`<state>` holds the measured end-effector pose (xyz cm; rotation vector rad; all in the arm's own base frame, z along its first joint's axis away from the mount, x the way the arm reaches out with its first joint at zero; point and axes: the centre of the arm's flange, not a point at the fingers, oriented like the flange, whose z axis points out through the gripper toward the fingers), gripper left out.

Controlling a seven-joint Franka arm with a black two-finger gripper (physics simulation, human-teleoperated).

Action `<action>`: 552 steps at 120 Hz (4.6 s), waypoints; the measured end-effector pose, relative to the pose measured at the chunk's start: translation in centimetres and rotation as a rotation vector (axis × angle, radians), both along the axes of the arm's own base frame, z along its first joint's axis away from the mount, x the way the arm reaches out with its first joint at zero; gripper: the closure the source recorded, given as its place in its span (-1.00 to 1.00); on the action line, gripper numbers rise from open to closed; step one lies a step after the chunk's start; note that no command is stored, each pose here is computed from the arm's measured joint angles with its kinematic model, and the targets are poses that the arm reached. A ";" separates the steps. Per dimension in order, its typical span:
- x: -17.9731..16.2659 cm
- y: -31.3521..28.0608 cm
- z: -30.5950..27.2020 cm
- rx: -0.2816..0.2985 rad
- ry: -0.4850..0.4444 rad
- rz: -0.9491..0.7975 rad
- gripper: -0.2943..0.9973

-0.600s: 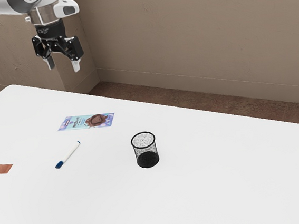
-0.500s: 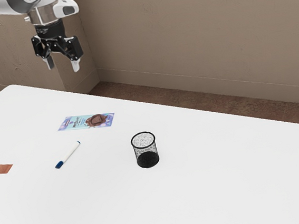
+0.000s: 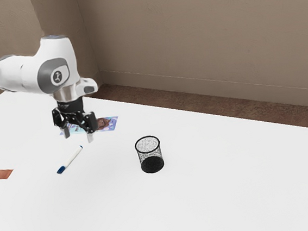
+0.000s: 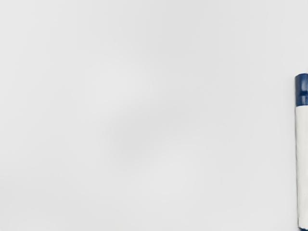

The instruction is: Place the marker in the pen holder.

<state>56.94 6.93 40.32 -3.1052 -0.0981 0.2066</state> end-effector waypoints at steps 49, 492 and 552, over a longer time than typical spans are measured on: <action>-2.2 3.8 -7.5 0.026 -0.055 -0.091 -0.54; 6.4 -12.7 3.5 -0.060 -0.629 -0.378 0.66; 8.1 -15.5 0.2 -0.080 -0.596 -0.435 0.65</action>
